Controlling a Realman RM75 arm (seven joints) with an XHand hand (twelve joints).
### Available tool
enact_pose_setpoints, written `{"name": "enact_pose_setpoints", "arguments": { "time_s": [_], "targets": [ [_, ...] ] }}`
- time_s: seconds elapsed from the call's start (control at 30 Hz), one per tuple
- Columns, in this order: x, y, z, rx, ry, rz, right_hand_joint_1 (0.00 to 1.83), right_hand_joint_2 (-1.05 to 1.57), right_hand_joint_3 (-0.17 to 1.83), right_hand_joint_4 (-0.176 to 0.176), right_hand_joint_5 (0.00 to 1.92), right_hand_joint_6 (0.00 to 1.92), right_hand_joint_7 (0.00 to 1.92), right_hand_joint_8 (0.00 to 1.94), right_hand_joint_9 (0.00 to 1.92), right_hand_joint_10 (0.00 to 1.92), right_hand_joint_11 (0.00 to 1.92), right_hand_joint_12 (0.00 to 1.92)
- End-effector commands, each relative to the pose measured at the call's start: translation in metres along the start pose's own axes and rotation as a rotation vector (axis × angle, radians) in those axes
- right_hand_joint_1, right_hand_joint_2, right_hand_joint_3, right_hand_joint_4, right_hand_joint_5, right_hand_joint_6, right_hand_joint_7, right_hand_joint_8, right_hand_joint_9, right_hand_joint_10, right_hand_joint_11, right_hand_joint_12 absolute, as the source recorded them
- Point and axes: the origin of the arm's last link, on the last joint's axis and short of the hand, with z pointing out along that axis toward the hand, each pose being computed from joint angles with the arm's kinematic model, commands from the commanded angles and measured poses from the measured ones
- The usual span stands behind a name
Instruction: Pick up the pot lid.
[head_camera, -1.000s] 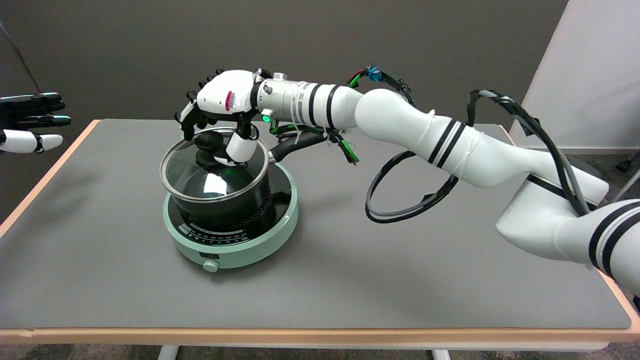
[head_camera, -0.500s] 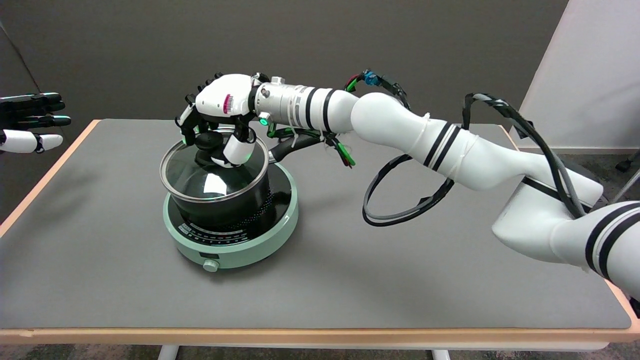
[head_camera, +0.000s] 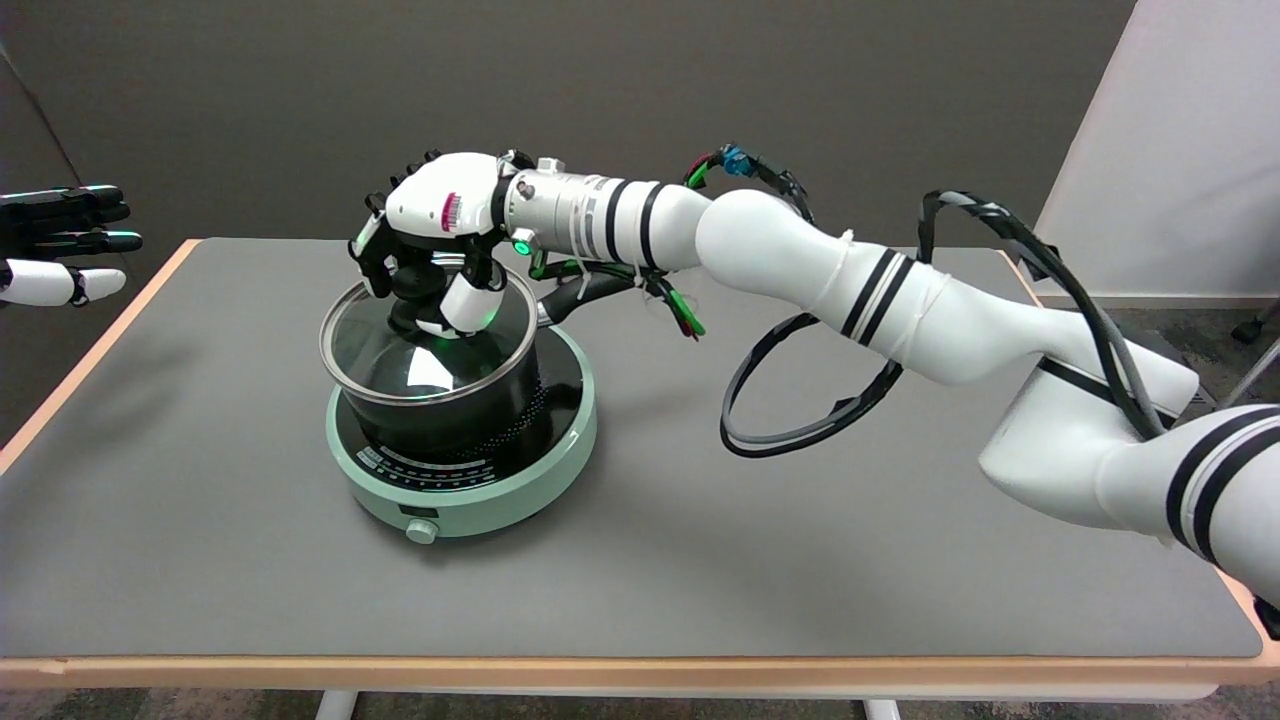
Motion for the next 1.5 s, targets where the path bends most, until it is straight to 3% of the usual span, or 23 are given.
{"name": "enact_pose_setpoints", "arguments": {
  "time_s": [0.03,0.37,0.4,0.43,0.47,0.5,0.53,0.57,0.77,1.23,1.5],
  "targets": [
    [-0.001,-0.002,0.000,0.003,0.001,0.004,0.93,0.68,0.88,0.176,0.69,0.78,0.86,0.48,0.80,0.61,0.60,1.08],
    [-0.002,0.003,-0.003,-0.009,0.004,0.011,1.02,0.70,0.93,0.176,0.71,0.96,0.90,0.62,0.83,0.70,0.63,1.16],
    [-0.001,0.004,-0.003,-0.010,0.006,0.012,0.94,1.05,0.36,0.169,0.77,1.35,0.91,0.73,0.85,0.77,0.64,1.17],
    [-0.001,0.004,-0.003,-0.010,0.008,0.010,1.15,1.08,0.25,0.018,0.77,1.42,0.92,1.00,0.85,0.81,0.66,1.16],
    [-0.001,0.004,-0.003,-0.010,0.007,0.010,1.18,1.07,0.25,0.013,0.77,1.41,0.92,1.07,0.86,0.85,0.69,1.15],
    [-0.001,0.004,-0.004,-0.010,0.005,0.010,1.18,1.06,0.26,0.028,0.78,1.38,0.92,1.09,0.88,0.86,0.68,1.18],
    [-0.001,0.004,-0.004,-0.009,0.004,0.009,1.29,0.97,0.39,0.125,0.74,1.24,0.92,1.18,0.88,0.90,0.68,1.21],
    [-0.001,0.004,-0.004,-0.008,0.004,0.009,1.35,0.92,0.47,0.176,0.73,1.15,0.89,1.26,0.88,0.93,0.69,1.18],
    [-0.001,0.003,-0.005,-0.003,0.004,0.006,1.35,0.86,0.67,0.176,0.64,1.35,0.84,1.42,0.84,1.23,0.74,1.26],
    [-0.002,0.008,-0.008,-0.019,0.011,0.022,1.37,0.78,0.75,0.176,0.65,1.38,0.93,1.33,0.85,1.41,0.73,1.32],
    [0.021,0.001,-0.011,0.011,0.064,0.010,1.37,0.77,0.77,0.176,0.64,1.40,0.92,1.34,0.84,1.48,0.74,1.37]
  ]
}}
